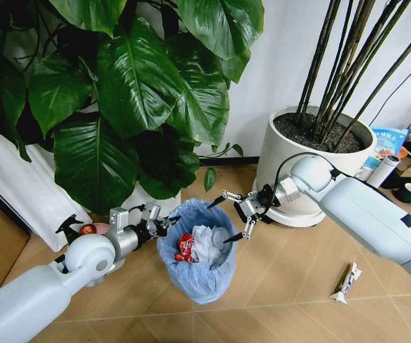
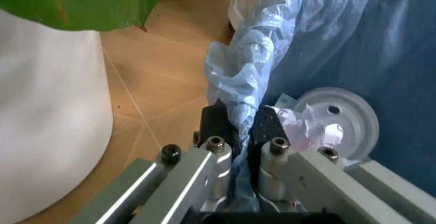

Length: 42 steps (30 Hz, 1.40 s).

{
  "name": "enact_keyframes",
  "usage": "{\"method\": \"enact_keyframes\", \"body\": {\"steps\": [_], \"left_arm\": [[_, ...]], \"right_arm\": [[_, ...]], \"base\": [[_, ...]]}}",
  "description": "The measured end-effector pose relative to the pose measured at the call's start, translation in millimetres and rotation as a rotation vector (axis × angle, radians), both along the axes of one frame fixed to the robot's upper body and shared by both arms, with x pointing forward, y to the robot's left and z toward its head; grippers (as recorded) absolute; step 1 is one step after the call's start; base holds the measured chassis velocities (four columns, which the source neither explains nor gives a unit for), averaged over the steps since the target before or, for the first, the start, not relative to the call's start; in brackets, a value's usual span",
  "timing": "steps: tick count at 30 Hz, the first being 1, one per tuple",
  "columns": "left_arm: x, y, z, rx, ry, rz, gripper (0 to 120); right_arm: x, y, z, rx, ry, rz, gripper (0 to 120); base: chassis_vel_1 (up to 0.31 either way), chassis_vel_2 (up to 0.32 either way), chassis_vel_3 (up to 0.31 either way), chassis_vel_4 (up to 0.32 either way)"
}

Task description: Pick up the trash bin and place the garbage on the floor into it.

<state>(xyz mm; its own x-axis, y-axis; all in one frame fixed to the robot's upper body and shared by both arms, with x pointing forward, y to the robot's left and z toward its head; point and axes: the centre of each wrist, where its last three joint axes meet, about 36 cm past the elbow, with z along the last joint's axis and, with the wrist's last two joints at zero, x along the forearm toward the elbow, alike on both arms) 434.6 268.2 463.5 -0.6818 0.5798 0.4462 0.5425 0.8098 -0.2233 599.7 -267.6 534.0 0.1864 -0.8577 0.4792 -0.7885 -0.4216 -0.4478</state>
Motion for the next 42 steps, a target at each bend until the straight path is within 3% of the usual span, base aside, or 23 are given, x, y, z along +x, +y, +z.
{"method": "enact_keyframes", "body": {"steps": [6, 10, 13, 14, 18, 19, 21, 26, 28, 30, 31, 34, 36, 38, 42], "left_arm": [[-1.1, 1.8, -0.7, 0.015, 0.012, 0.0, 0], [-7.5, 5.8, -3.6, 0.04, 0.034, 0.001, 0], [-14.8, 11.7, -5.6, 0.065, 0.05, 0.0, 0], [-14.8, 11.7, -5.6, 0.065, 0.05, 0.0, 0], [-15.2, 15.8, -2.7, 0.073, 0.043, 0.011, 0], [-15.2, 15.8, -2.7, 0.073, 0.043, 0.011, 0], [-13.2, 17.5, 1.2, 0.073, 0.031, 0.019, 0], [-13.6, 21.1, 5.1, 0.075, 0.022, 0.028, 0], [-16.4, 22.7, 6.8, 0.079, 0.017, 0.029, 0], [-17.3, 23.3, 8.5, 0.078, 0.012, 0.031, 0], [-17.3, 23.3, 8.5, 0.078, 0.012, 0.031, 0], [-17.6, 23.8, 12.5, 0.074, 0.001, 0.035, 0], [-18.7, 24.5, 13.6, 0.077, -0.001, 0.037, 0], [-18.9, 24.6, 13.7, 0.078, -0.001, 0.037, 0], [-23.7, 26.6, 14.0, 0.089, 0.004, 0.034, 0]], "right_arm": [[0.9, -7.7, -5.3, 0.08, 0.068, -0.06, 100], [-6.3, -36.4, -28.3, 0.209, 0.174, -0.201, 100], [-33.4, -84.9, -59.7, 0.412, 0.33, -0.421, 100], [-33.4, -84.9, -59.7, 0.412, 0.33, -0.421, 100], [-65.7, -125.6, -75.8, 0.595, 0.387, -0.689, 100], [-65.7, -125.6, -75.8, 0.595, 0.387, -0.689, 100], [-93.5, -141.2, -96.6, 0.686, 0.403, -0.877, 100], [-128.0, -153.6, -121.2, 0.761, 0.409, -1.081, 100], [-159.4, -166.3, -140.3, 0.811, 0.381, -1.287, 100], [-176.4, -171.1, -153.0, 0.827, 0.371, -1.392, 100], [-176.4, -171.1, -153.0, 0.827, 0.371, -1.392, 100], [-214.7, -178.1, -181.2, 0.841, 0.345, -1.597, 100], [-231.6, -180.4, -192.2, 0.843, 0.339, -1.686, 100], [-232.7, -180.5, -193.0, 0.843, 0.339, -1.692, 100], [-267.3, -185.3, -227.1, 0.811, 0.339, -1.903, 100]], "base": [[0.0, 0.0, 0.0, 0.0], [0.0, 0.0, 0.0, 0.0], [0.0, 0.0, 0.0, 0.0], [0.0, 0.0, 0.0, 0.0], [0.0, 0.0, 0.0, 0.0], [0.0, 0.0, 0.0, 0.0], [0.0, 0.0, 0.0, 0.0], [0.0, 0.0, 0.0, 0.0], [0.0, 0.0, 0.0, 0.0], [0.0, 0.0, 0.0, 0.0], [0.0, 0.0, 0.0, 0.0], [0.0, 0.0, 0.0, 0.0], [0.0, 0.0, 0.0, 0.0], [0.0, 0.0, 0.0, 0.0], [0.0, 0.0, 0.0, 0.0]]}}
